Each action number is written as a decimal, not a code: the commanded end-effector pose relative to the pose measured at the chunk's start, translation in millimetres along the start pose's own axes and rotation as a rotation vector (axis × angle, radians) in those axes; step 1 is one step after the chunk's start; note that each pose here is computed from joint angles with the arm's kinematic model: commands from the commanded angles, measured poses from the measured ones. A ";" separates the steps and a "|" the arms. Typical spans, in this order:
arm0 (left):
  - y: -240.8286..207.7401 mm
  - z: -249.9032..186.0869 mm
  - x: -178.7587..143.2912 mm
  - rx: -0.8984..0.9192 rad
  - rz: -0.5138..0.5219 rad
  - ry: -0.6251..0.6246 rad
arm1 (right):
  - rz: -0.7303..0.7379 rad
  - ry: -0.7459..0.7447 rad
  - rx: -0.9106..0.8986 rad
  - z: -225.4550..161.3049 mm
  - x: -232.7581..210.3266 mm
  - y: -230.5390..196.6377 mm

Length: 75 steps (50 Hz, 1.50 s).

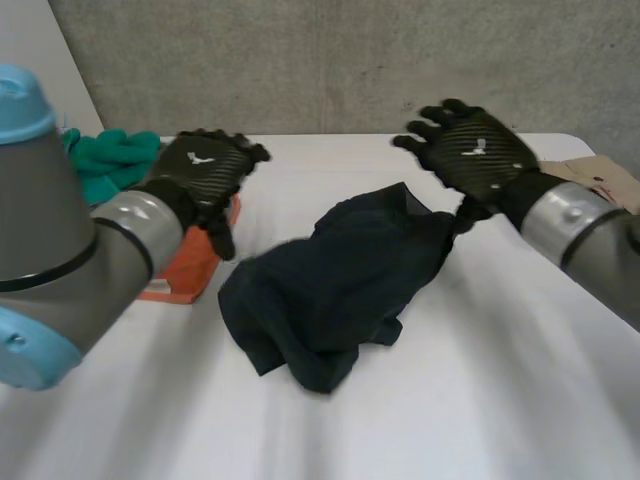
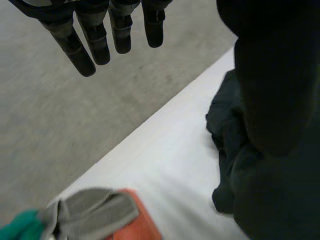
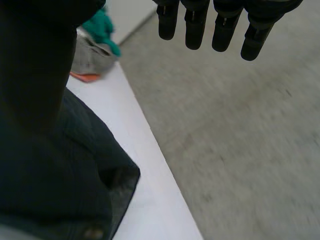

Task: Fold the laundry.

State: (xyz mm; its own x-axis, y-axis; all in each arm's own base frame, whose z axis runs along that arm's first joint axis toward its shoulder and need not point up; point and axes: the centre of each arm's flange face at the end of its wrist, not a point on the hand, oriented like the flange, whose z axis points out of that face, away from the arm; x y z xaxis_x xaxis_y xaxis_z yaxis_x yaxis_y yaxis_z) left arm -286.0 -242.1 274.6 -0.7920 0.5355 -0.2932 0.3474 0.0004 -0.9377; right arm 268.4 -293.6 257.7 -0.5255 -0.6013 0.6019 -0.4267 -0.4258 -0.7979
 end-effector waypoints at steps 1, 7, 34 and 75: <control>36.7 -18.3 -5.9 -0.152 -0.293 -0.030 | -0.132 -0.190 -0.065 29.0 -28.9 2.4; 68.1 -11.1 2.7 -0.262 -0.394 -0.006 | -0.189 -0.302 -0.138 47.4 -50.7 17.8; -39.3 7.5 -26.8 0.016 -0.395 -0.059 | 0.048 0.124 -0.080 40.2 30.6 -27.9; -30.4 153.3 -65.5 0.266 -0.078 -0.146 | 0.346 0.389 0.078 75.4 34.8 -38.6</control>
State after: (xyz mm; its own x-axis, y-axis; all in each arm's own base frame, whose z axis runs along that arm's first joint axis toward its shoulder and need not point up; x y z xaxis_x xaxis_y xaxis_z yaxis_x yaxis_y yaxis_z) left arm -302.2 -355.9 378.8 -0.8902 0.4257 -0.1623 0.0620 -0.2395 -0.9689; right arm 289.8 -324.1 362.2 -0.8409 -0.4668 0.2739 -0.1289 -0.3187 -0.9391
